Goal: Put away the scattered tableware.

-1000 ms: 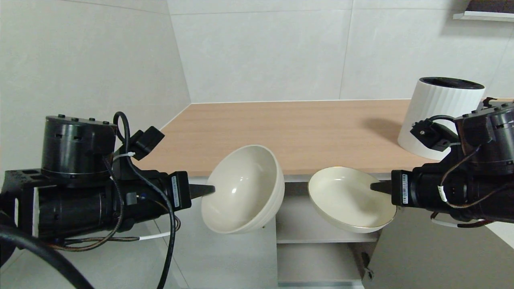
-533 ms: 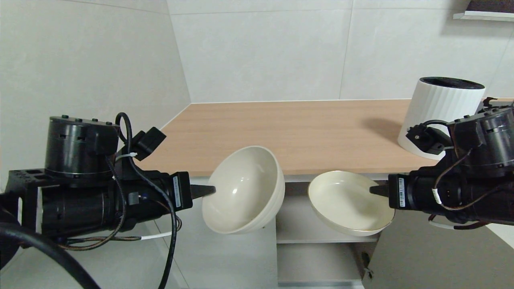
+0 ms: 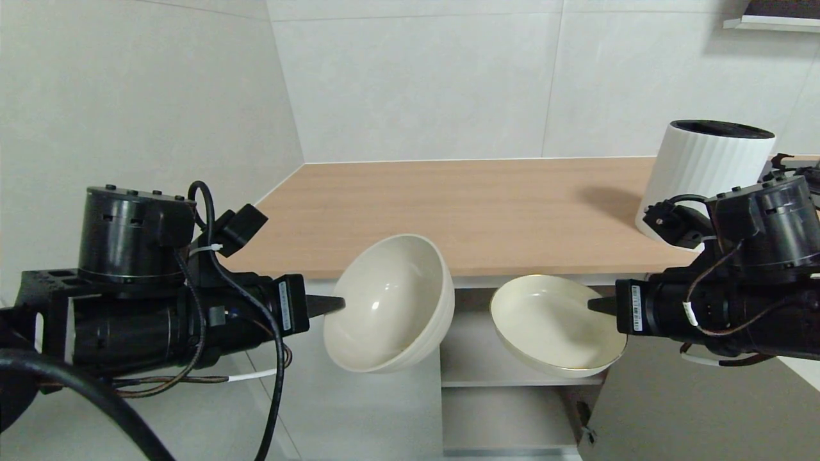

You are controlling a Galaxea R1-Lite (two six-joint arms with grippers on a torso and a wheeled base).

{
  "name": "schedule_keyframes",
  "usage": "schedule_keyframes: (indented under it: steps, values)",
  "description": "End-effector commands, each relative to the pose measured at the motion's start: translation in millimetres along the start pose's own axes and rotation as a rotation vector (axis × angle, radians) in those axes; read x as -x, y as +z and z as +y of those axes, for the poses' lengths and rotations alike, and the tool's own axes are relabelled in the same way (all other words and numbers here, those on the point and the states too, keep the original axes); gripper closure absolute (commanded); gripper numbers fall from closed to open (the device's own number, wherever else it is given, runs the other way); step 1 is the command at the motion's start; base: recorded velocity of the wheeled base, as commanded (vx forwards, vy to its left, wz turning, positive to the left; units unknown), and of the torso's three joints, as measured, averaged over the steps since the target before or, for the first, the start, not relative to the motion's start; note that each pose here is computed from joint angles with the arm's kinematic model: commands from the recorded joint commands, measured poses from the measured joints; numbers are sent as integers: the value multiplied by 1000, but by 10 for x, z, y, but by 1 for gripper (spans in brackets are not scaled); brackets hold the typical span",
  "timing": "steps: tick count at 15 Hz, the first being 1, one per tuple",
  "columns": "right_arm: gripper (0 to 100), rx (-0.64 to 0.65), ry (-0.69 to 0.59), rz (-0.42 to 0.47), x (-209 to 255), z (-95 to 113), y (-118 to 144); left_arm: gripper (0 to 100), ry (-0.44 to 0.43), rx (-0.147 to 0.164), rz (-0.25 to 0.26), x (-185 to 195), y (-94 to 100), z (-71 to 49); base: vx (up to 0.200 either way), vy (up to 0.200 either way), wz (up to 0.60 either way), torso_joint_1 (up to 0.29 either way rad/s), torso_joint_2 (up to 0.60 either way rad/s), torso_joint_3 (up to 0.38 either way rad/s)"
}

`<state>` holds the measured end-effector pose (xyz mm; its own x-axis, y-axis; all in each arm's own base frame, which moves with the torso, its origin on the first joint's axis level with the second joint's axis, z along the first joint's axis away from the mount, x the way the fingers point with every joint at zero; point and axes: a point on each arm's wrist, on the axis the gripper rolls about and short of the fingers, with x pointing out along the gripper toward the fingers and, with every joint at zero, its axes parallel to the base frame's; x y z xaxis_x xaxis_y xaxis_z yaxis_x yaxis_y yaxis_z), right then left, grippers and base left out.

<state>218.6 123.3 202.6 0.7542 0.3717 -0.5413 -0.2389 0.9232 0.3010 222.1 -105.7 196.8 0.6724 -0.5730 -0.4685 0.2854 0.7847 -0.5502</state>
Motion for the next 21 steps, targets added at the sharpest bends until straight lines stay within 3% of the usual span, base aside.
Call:
schedule_keyframes:
  steps: [1,14,21]
  values:
    - [100,0,-1,2,-13,0,-4,100,2,2,4,-11,-4,5,0,0,0,-115,325,203]
    - [100,1,-8,19,-69,-5,-23,100,3,2,5,-19,-2,6,0,0,0,-134,447,305]
    - [100,2,-14,38,-161,-8,-44,100,6,2,12,-41,-7,16,0,0,0,-13,62,46]
